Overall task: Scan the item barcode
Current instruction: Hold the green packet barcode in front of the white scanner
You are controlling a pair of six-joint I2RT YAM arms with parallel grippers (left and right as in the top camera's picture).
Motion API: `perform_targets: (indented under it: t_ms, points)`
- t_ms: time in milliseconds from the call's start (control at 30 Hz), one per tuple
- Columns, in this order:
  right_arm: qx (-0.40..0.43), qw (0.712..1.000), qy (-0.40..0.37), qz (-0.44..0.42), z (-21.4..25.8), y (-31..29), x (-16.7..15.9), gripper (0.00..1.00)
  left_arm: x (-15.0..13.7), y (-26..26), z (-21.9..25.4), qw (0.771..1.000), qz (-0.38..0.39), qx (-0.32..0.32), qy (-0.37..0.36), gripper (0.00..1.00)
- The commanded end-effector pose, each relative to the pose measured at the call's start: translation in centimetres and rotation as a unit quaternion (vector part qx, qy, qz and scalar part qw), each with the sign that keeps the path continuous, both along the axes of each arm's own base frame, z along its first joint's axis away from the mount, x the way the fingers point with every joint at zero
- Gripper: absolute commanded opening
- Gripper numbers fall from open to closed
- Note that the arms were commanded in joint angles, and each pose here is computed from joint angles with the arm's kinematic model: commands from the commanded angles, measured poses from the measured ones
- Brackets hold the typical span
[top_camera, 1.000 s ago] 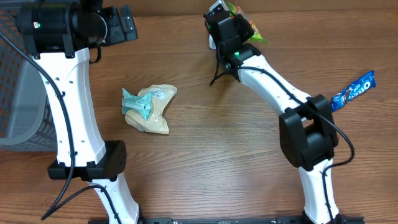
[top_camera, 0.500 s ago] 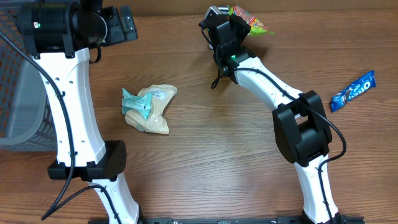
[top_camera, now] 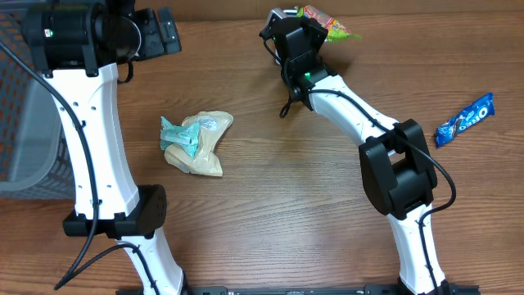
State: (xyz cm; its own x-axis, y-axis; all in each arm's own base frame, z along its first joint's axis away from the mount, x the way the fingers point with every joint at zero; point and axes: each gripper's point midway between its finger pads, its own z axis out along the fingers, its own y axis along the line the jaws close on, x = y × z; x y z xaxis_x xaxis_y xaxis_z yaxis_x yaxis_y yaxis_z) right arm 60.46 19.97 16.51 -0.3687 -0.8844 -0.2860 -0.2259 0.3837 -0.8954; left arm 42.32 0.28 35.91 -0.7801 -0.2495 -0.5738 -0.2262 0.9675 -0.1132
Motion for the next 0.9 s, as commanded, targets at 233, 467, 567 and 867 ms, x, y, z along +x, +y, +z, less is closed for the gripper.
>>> perform_targets:
  t_ms: [233, 467, 567, 867]
  points:
    - [0.013, 0.998, -0.050, 0.022, 3.5, 1.5, 0.7, 0.04, -0.4, -0.5, 0.7, 1.000, -0.003, -0.001, -0.009, 1.00]
    - [-0.027, 0.999, -0.037, 0.022, 3.3, 1.1, 0.6, 0.04, -0.4, -0.5, 0.7, 1.000, -0.003, -0.001, -0.009, 1.00]
    - [-0.054, 0.998, -0.036, 0.006, 3.6, 0.3, 0.4, 0.04, -0.4, -0.5, 0.7, 1.000, -0.003, -0.001, -0.009, 1.00]
    - [-0.068, 0.997, -0.034, -0.024, 3.6, -0.8, 0.1, 0.04, -0.4, -0.5, 0.7, 1.000, -0.003, -0.001, -0.009, 1.00]
